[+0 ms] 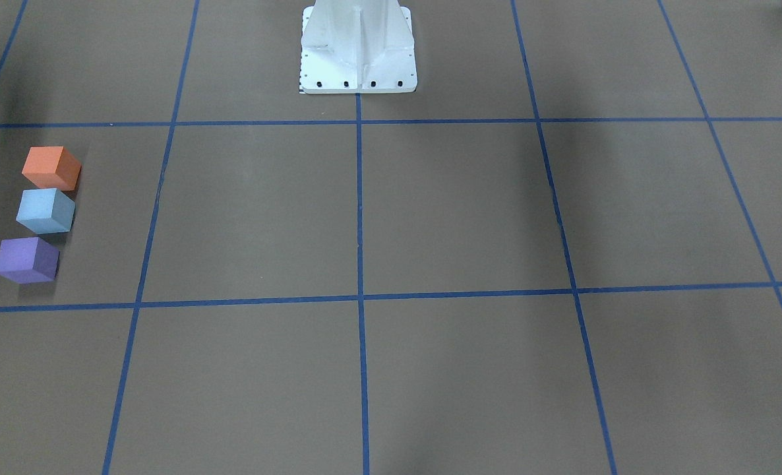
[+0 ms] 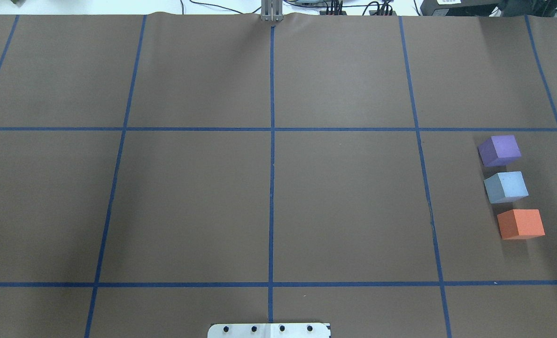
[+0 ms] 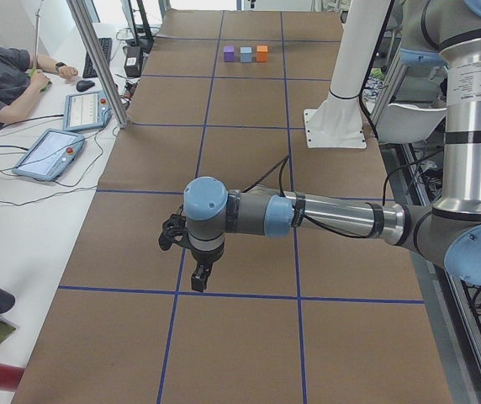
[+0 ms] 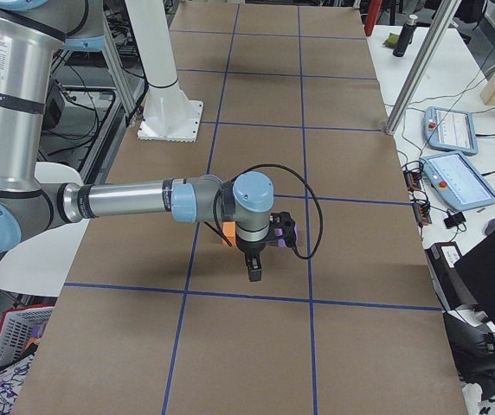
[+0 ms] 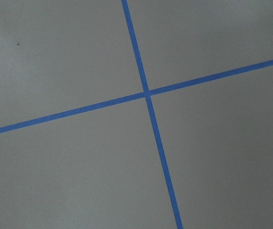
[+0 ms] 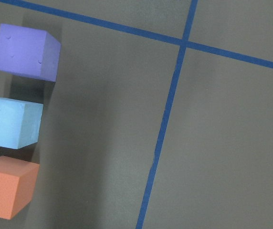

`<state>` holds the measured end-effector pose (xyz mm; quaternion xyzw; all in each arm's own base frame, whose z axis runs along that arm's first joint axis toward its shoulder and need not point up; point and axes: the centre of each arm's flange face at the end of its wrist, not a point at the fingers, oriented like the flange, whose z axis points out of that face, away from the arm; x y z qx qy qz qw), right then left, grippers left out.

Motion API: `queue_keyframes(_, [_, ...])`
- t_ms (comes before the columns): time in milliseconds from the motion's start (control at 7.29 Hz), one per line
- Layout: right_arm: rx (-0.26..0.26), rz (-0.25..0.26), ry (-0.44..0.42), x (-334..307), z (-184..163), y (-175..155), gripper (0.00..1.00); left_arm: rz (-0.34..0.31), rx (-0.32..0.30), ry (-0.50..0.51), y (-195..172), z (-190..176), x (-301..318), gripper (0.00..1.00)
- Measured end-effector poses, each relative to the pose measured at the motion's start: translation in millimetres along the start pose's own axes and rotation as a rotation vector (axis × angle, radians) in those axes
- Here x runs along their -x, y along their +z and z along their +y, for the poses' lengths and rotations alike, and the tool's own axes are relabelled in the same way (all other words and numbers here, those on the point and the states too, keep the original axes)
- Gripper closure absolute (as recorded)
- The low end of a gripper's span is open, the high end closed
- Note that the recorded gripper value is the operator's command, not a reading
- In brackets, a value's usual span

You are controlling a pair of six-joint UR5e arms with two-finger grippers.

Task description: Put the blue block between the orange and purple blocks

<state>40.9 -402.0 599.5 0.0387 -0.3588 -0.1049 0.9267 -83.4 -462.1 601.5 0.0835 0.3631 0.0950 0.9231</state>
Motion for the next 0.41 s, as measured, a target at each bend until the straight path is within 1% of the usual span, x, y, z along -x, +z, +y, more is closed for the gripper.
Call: queue_keyframes(411, [-0.003, -0.008, -0.002, 1.5, 0.0, -0.8, 0.00, 0.001, 0.008, -0.007, 3.3, 6.0, 2.0, 0.00])
